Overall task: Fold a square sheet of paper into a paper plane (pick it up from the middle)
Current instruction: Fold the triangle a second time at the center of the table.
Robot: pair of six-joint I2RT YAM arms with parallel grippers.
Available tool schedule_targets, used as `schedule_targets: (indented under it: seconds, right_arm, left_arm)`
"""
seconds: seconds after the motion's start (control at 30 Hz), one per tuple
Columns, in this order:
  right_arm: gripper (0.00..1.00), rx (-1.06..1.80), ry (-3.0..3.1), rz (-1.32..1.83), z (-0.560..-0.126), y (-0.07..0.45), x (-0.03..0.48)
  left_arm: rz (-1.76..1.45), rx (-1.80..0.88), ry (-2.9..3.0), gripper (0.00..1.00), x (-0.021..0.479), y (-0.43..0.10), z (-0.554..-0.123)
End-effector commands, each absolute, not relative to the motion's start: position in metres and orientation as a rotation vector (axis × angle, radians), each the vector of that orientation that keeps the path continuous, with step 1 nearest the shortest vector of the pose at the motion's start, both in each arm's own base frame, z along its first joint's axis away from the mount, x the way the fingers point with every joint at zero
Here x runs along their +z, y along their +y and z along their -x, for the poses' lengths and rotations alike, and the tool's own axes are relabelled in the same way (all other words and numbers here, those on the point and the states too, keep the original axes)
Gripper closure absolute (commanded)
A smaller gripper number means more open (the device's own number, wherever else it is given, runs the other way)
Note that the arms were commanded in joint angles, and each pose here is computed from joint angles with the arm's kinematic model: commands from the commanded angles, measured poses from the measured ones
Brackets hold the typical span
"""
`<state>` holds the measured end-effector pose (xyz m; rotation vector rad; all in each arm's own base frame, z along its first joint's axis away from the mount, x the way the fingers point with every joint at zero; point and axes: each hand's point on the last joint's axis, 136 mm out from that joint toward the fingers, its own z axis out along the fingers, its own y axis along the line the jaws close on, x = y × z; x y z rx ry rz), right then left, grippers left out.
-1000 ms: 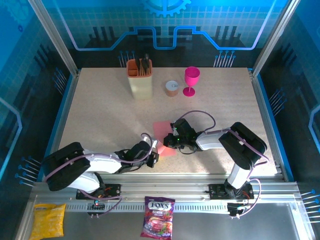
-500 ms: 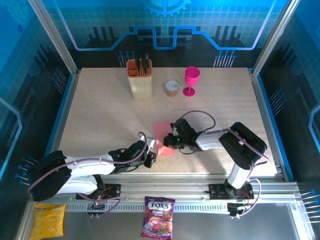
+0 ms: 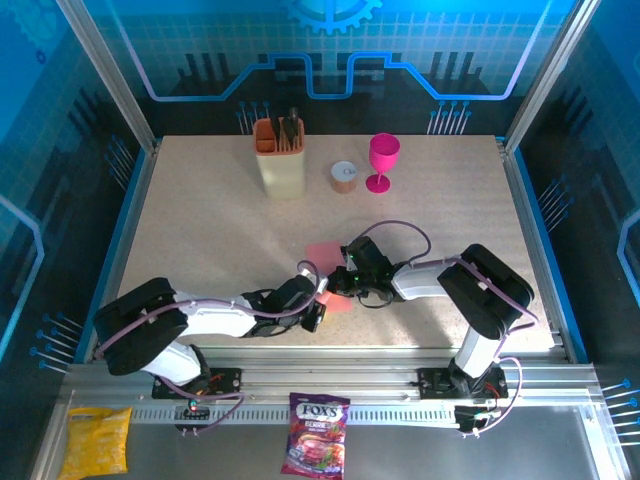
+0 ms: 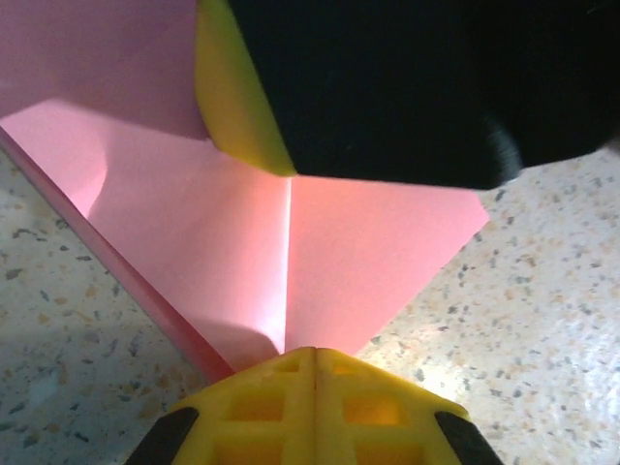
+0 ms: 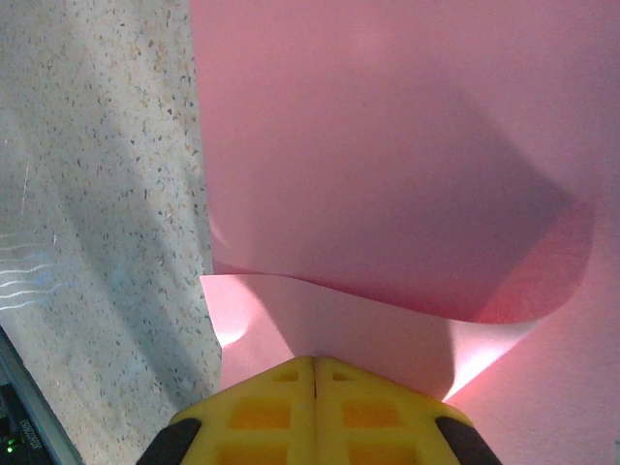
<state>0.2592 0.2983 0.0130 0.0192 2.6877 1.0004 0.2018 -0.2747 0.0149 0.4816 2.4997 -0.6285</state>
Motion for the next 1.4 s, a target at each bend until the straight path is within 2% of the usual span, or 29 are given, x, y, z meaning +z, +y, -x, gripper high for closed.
schedule_targets:
  seconds: [0.0, 0.23, 0.37, 0.9, 1.37]
  right_arm:
    - [1.00, 0.854, 2.833, -0.033, -0.239, 0.277, -0.008]
    - [1.00, 0.958, 2.666, 0.064, -0.262, 0.291, 0.054]
    - [1.00, 0.939, 2.645, 0.088, -0.262, 0.290, 0.067]
    - [1.00, 0.909, 2.751, 0.091, -0.223, 0.311, 0.013]
    - [1.00, 0.823, 2.793, -0.019, -0.252, 0.278, -0.005]
  left_arm:
    - [-0.506, -0.626, 2.510, 1.00, 0.004, -0.273, -0.200]
    - [-0.470, -0.621, 2.554, 1.00, -0.015, -0.261, -0.191]
    - [-0.468, -0.632, 2.551, 1.00, -0.014, -0.260, -0.189]
    - [-0.476, -0.615, 2.553, 1.00, -0.013, -0.258, -0.189]
    - [-0.483, -0.583, 2.618, 1.00, -0.028, -0.249, -0.180]
